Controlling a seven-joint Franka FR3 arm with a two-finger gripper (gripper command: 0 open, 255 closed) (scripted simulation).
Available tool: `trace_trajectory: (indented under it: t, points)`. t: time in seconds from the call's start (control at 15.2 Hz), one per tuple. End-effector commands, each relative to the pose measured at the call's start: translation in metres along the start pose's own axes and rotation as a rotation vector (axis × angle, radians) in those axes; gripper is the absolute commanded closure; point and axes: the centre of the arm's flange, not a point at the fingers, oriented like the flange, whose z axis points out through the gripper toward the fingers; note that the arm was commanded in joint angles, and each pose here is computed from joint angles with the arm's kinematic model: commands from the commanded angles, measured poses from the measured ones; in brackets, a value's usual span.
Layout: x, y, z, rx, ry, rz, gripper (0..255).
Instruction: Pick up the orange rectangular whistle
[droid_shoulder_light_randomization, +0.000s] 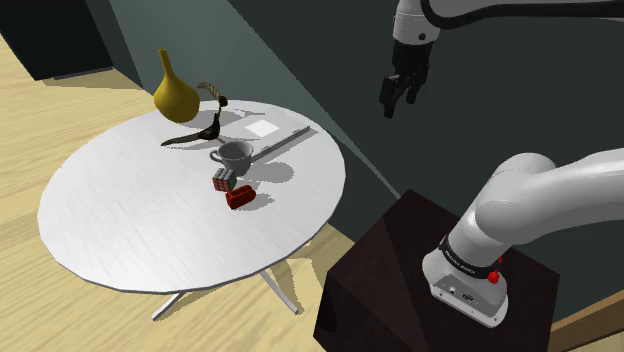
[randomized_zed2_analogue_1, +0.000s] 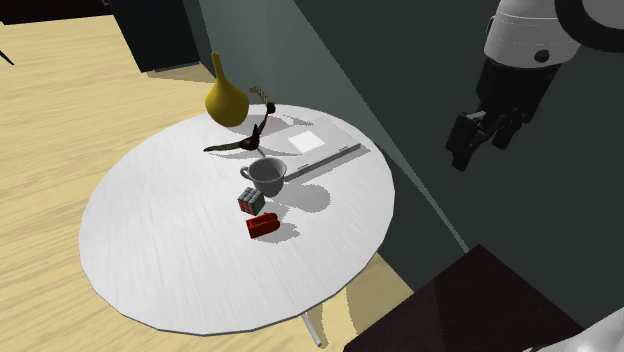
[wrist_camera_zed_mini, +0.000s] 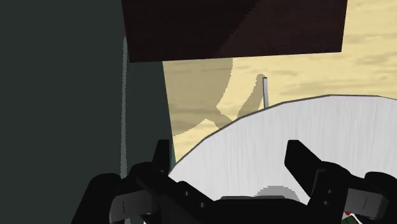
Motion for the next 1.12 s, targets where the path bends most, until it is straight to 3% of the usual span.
trace_trajectory:
  t: [0.0,1.06]
  points:
    - [0.000,0.000,0.000,0.000,0.000,0.000,0]
    - [0.092,-0.151,0.100,0.062,0.004,0.239,0]
